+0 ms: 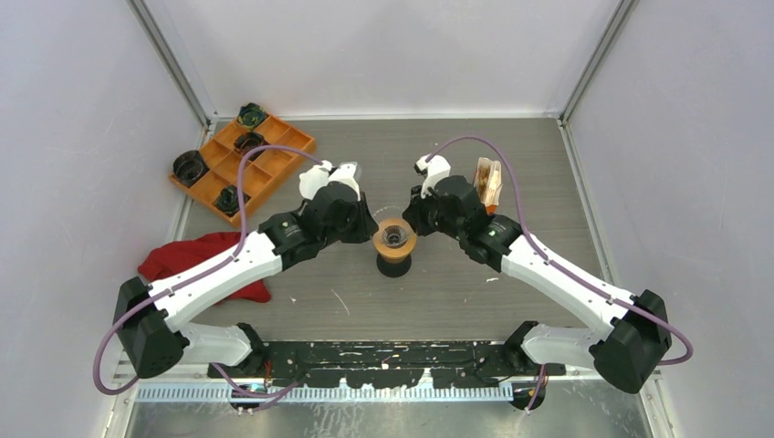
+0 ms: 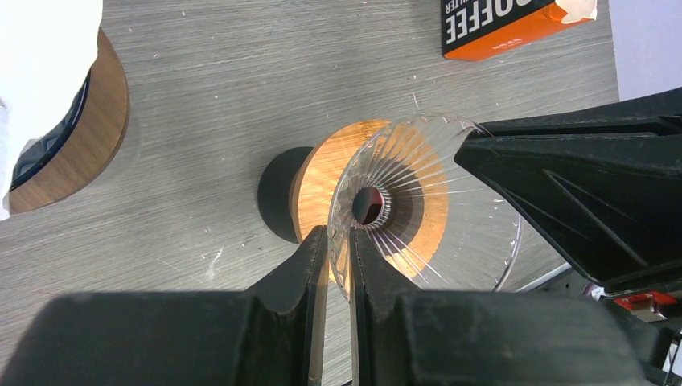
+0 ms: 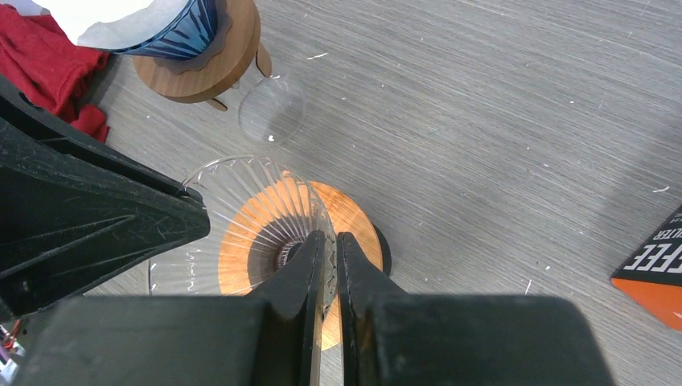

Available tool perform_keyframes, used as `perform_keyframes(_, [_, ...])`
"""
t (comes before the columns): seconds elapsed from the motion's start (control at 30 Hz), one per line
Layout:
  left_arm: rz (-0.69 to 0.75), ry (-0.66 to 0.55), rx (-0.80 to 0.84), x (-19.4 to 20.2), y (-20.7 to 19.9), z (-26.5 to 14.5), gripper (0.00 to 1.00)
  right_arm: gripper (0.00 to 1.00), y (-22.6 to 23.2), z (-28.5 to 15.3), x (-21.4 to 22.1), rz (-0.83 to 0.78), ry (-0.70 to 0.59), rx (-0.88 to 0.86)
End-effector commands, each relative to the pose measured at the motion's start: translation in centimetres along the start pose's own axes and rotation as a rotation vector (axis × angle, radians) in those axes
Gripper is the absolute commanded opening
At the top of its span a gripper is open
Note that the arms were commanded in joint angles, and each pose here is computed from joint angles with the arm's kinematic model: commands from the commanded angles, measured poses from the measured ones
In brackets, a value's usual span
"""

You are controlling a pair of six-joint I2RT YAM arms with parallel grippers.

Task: Place the coffee filter in the dripper
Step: Press the coffee dripper onto the connecting ring.

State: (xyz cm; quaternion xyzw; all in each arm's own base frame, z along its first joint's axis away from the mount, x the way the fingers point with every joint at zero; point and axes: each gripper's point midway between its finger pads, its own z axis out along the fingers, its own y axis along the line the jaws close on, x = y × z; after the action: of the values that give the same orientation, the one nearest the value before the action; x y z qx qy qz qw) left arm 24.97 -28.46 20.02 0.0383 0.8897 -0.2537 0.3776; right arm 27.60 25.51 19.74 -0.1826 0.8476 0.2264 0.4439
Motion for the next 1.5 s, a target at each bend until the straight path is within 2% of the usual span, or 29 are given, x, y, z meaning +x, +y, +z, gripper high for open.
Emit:
perform_keyframes(0.0, [0.098,0.191,-0.107,6.2,3.2,0.9,0.14,0.03,-2.1,0.1,11.4,-0.073,0.354,0.062])
perform_keyframes(1.2, [0.176,0.186,-0.096,6.1,0.8,1.3,0.17,0.04,-5.2,-0.5,17.2,0.041,0.351,0.188])
perform_keyframes(1.47, [0.166,0.178,-0.121,6.1,1.3,1.2,0.18,0.06,-5.2,-0.6,16.9,0.048,0.336,0.189])
